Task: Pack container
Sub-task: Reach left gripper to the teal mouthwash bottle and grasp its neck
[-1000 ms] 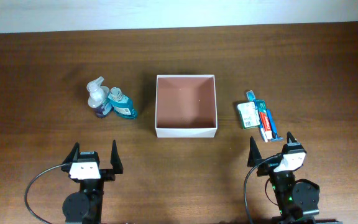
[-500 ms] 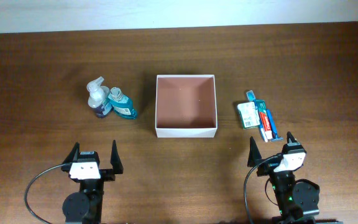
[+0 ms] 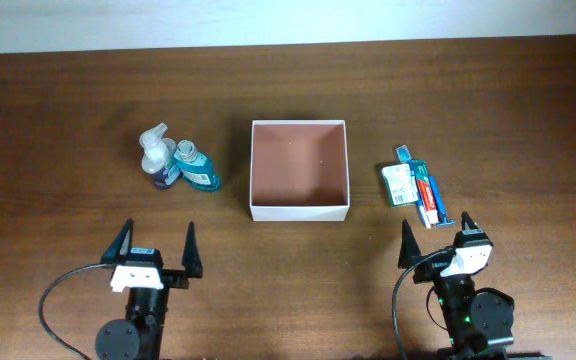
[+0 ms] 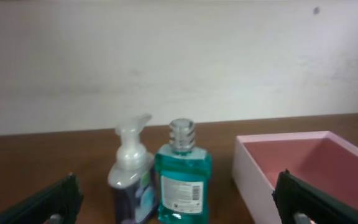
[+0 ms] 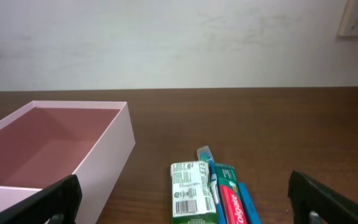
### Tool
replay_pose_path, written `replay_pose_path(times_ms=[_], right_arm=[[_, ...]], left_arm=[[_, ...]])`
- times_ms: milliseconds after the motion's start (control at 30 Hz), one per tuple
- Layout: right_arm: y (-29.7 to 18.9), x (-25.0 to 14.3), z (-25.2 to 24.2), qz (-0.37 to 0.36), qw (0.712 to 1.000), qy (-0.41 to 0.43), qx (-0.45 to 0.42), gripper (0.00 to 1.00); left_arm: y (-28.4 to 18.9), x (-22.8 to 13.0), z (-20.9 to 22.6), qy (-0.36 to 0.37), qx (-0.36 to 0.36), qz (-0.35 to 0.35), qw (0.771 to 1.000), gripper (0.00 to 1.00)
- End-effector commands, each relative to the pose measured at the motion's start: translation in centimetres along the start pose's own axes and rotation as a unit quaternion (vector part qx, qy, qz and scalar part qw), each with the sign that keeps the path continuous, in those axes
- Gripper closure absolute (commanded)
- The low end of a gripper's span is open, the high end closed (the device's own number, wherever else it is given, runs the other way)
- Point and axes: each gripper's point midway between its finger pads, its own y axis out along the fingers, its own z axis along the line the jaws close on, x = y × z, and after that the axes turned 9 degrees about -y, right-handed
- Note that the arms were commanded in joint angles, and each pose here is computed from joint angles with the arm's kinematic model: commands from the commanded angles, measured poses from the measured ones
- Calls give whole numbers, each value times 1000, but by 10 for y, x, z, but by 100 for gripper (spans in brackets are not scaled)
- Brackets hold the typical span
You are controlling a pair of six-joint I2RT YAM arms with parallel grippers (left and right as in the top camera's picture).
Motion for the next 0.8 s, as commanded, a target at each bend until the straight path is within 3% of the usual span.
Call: replay_pose_path(times_ms=[0,100,267,533,767], right_arm=[[0,-3,0,3,1000,5,0,1],[0,-3,0,4,1000,4,0,1],[0,-3,0,3,1000,5,0,1],[0,-3,0,3,1000,5,0,1],[0,-3,0,3,1000,5,0,1]], left_arm=[[-2,51,-17,8,-26,-7,1000,1],[8,71,-20,5,-22,33,999,1],[48,79,-24,-11,-15,176,984,1],[105,47,-36,-55,-37,387,920,1],[123,11,-36,-73,-44,443,892,0]])
